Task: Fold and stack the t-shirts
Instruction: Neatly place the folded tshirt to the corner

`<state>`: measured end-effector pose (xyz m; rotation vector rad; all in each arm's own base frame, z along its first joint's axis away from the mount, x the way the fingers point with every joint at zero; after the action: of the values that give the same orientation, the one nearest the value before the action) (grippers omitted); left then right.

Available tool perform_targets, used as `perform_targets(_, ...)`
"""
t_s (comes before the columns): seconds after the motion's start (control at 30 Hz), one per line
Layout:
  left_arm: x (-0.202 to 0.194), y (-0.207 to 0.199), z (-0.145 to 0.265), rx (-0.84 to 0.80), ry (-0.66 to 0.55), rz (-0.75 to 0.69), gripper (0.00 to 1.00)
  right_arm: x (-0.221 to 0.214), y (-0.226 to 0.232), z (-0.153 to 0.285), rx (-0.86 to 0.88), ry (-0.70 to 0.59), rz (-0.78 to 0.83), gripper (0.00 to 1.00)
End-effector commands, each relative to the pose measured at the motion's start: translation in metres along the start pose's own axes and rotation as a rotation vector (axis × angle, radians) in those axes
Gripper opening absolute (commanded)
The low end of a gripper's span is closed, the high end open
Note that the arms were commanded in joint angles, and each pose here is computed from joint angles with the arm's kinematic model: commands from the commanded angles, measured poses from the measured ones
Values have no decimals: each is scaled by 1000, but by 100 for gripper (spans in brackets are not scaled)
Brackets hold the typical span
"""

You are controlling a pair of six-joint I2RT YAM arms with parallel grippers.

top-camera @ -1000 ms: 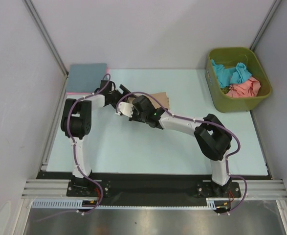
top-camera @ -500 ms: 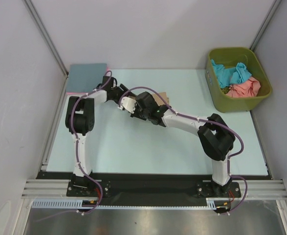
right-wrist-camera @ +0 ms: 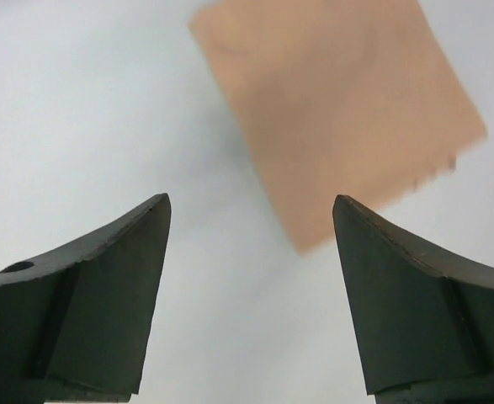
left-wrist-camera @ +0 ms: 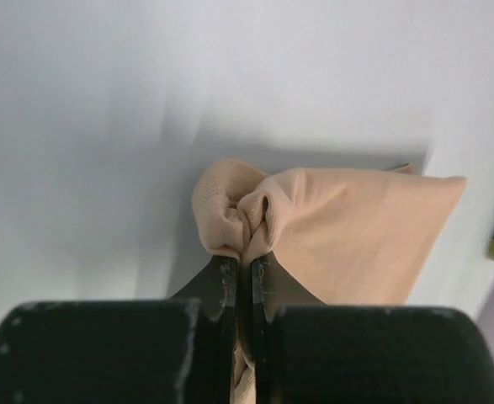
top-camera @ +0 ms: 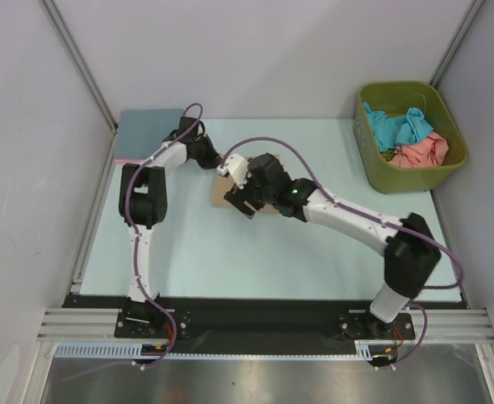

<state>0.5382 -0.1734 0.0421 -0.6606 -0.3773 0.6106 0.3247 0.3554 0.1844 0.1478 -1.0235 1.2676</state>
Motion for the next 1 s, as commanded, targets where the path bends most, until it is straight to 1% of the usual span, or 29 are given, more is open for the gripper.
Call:
perform_targets(0.0, 33, -38, 53, -3, -155, -270, 0, -24, -13, 62, -69, 68, -208, 83)
perform_targets(0.03, 35, -42, 59, 6, -173, -309, 0, -33, -9, 70, -69, 86, -216, 83)
perform_targets(0.07, 41, -45, 74, 47, -221, -341, 0, -50, -1, 75, -66, 118, -224, 84)
perform_targets(0.1, 45, -45, 80, 75, -243, -402, 0, -47, -3, 92, -87, 86, -232, 84)
perform_targets(0.17, 48, -54, 102, 99, -285, -455, 0, -56, -1, 103, -97, 83, -255, 85)
perform_targets(0.2, 55, -54, 111, 132, -327, -470, 0, -71, 7, 105, -88, 107, -273, 85)
perform_targets(0.23, 56, -55, 117, 148, -339, -516, 0, -70, 7, 115, -99, 88, -279, 85)
perform_targets(0.33, 70, -63, 149, 218, -434, -600, 0, -84, 16, 126, -96, 102, -294, 85)
perform_targets(0.4, 77, -64, 164, 266, -461, -654, 0, -89, 20, 129, -95, 107, -298, 85)
perform_targets(0.43, 87, -74, 178, 280, -511, -671, 0, -94, 23, 130, -90, 116, -298, 85)
perform_targets(0.5, 93, -79, 190, 308, -524, -721, 0, -97, 26, 130, -79, 119, -301, 86)
perform_targets(0.53, 103, -91, 204, 309, -575, -725, 0, -101, 27, 129, -74, 130, -301, 86)
perform_targets(0.67, 114, -113, 244, 308, -694, -761, 0, -103, 28, 120, -40, 139, -291, 86)
perform_targets(0.83, 122, -141, 266, 249, -765, -835, 0, -97, 14, 110, -38, 160, -283, 86)
perform_targets(0.97, 130, -146, 271, 247, -791, -840, 0, -103, 12, 101, -29, 172, -296, 86)
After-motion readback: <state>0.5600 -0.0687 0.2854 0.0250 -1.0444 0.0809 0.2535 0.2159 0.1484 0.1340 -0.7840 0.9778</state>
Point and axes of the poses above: each gripper's point midway between its finger pads, its own z axis back along the fingers, its own y axis along the line the jaws close on, x = y × z, the point moved 1 cm from there along z, back along the fingers, and after that the axes turned 13 degrees about z, right-handed, at the moved point
